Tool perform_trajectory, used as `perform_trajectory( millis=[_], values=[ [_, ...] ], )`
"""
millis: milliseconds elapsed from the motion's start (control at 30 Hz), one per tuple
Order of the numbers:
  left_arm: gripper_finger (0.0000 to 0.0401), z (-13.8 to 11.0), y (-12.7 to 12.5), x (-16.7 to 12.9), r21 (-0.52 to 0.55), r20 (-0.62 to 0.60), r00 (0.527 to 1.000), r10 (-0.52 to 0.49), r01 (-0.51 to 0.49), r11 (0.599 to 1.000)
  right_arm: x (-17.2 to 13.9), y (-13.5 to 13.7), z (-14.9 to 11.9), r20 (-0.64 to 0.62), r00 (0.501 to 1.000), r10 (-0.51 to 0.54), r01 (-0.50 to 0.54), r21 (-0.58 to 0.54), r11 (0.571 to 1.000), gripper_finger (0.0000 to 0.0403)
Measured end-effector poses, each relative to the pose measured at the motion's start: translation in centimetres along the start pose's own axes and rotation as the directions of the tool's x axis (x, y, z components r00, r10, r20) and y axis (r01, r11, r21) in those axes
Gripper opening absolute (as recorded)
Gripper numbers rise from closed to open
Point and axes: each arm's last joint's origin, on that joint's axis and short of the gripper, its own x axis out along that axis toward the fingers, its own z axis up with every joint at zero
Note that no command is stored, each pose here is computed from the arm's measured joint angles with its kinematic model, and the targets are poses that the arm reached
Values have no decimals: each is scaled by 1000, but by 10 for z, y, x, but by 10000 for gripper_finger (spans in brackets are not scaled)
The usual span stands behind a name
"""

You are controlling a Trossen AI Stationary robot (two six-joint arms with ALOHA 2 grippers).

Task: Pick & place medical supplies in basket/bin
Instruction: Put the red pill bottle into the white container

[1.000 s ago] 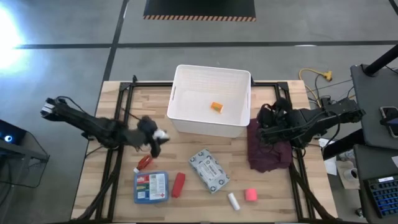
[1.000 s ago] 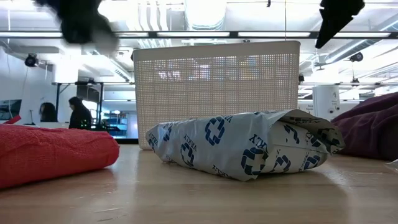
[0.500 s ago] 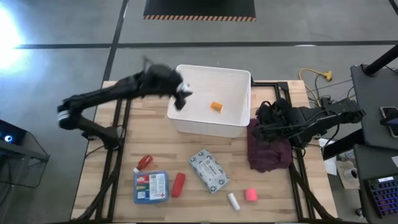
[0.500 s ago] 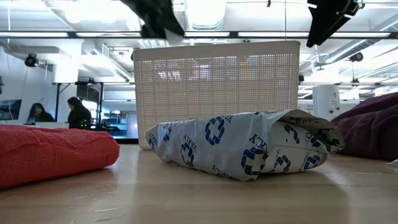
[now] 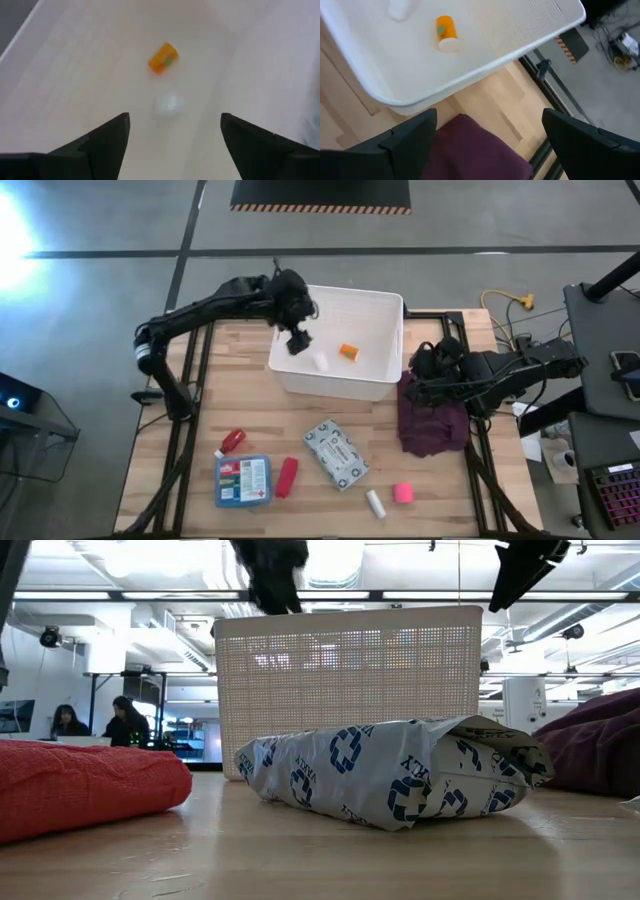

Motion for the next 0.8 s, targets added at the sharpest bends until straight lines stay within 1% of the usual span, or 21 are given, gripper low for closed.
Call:
perform_trajectory(
  millis=[100, 200, 267, 333, 400, 433, 500, 567, 700, 800],
  values=[
    [296, -18, -28, -41, 28, -12, 1000, 18, -18, 999, 0, 3, 2, 6, 999, 31, -31, -47, 998, 352],
    [296, -48, -53, -73, -35, -53, 998, -21, 19, 999, 1, 4, 4, 8, 998, 62, -62, -48, 997, 352],
    [296, -68, -66, -81, -101, -88, 995, -52, 43, 994, 2, 6, 4, -7, 996, 84, -84, -47, 995, 352],
    [296, -90, -78, -78, -153, -141, 987, -78, 56, 987, 3, 6, 2, -29, 995, 95, -97, -54, 994, 352],
    [297, -113, -88, -69, -236, -220, 969, -114, 61, 970, 5, 8, -1, -50, 993, 103, -106, -64, 992, 352],
    [297, -127, -93, -63, -293, -272, 953, -132, 48, 955, 7, 8, -2, -55, 993, 101, -105, -67, 992, 352],
    [297, -151, -100, -52, -406, -361, 920, -153, -7, 914, 9, 9, -4, -63, 994, 95, -99, -74, 992, 352],
    [297, -175, -107, -43, -468, -422, 892, -163, -61, 882, 11, 10, -6, -79, 992, 97, -102, -64, 993, 352],
    [297, -216, -118, -30, -561, -481, 860, -169, -154, 813, 16, 12, -11, -104, 990, 95, -101, -52, 993, 352],
    [297, -241, -125, -11, -618, -485, 849, -209, -163, 769, 20, 13, -14, -117, 989, 86, -92, -48, 995, 352]
  ],
)
